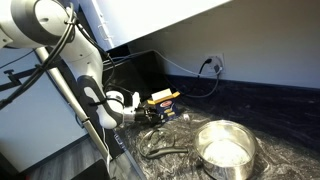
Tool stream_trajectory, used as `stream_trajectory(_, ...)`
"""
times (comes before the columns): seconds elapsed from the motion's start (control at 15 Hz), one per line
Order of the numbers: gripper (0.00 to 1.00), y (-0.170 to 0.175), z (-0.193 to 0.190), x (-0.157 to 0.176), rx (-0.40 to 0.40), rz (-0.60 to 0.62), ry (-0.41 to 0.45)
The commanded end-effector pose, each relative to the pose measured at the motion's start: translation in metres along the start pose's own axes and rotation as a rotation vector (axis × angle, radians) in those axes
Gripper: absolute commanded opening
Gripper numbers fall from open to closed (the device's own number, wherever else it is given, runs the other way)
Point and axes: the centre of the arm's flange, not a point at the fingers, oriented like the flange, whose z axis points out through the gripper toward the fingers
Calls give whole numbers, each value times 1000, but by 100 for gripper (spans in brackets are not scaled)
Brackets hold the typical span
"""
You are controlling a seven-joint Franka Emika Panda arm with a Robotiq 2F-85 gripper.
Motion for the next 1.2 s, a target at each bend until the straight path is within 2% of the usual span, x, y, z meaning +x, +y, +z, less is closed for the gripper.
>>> stream_trajectory(0.0, 19, -7, -15, -16, 35, 25, 2)
stream_trajectory(0.53, 18, -43, -61, -38, 145, 54, 3)
stream_trajectory(1.13, 18, -91, -102, -92, 227, 98, -33)
